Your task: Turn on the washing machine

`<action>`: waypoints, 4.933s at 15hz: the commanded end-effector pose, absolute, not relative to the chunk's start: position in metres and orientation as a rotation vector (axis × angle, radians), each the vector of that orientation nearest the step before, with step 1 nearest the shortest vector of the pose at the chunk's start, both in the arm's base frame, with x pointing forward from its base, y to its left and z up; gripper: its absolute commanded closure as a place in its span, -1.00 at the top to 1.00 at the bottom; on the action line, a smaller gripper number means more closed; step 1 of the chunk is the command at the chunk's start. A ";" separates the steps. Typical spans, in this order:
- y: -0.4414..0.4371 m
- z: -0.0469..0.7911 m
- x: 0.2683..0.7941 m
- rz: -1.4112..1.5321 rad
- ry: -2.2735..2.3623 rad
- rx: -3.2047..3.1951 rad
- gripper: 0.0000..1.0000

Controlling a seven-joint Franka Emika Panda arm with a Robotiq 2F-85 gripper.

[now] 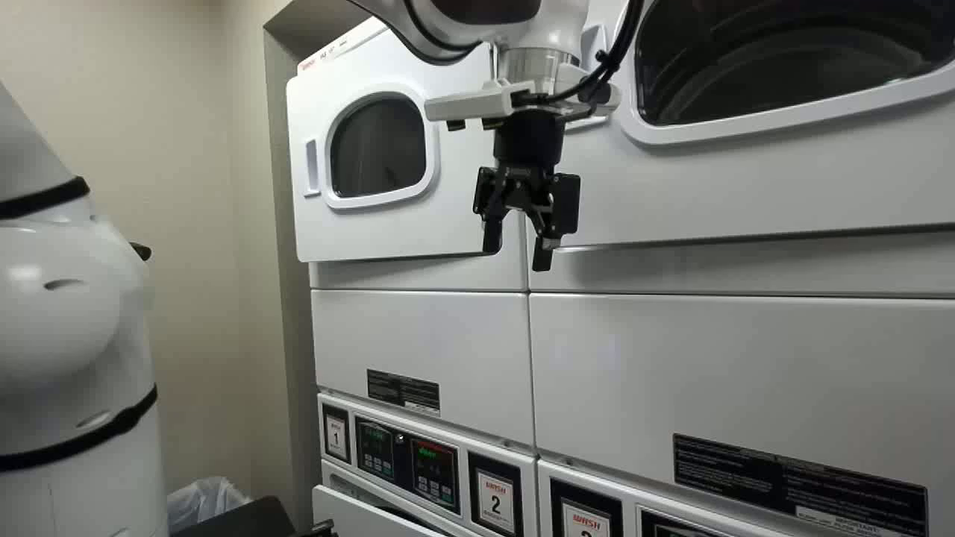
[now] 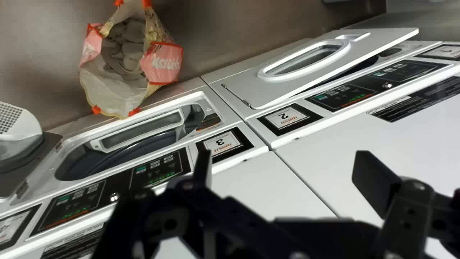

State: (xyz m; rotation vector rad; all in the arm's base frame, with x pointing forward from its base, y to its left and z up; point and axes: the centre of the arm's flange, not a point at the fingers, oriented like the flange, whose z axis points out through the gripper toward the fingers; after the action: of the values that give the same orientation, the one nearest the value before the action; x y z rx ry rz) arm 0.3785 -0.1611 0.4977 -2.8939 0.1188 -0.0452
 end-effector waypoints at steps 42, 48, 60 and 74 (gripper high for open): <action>-0.280 0.157 0.451 -0.138 -0.244 -3.036 1.00; -0.284 0.112 0.453 -0.170 -0.388 -3.034 0.35; -0.280 0.086 0.459 -0.228 -0.486 -3.045 -1.00; -0.276 0.065 0.452 -0.181 -0.448 -3.065 -0.94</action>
State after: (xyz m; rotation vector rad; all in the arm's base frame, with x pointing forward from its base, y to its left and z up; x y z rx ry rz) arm 0.4567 -0.2809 0.0771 -3.0514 -0.4696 -0.2147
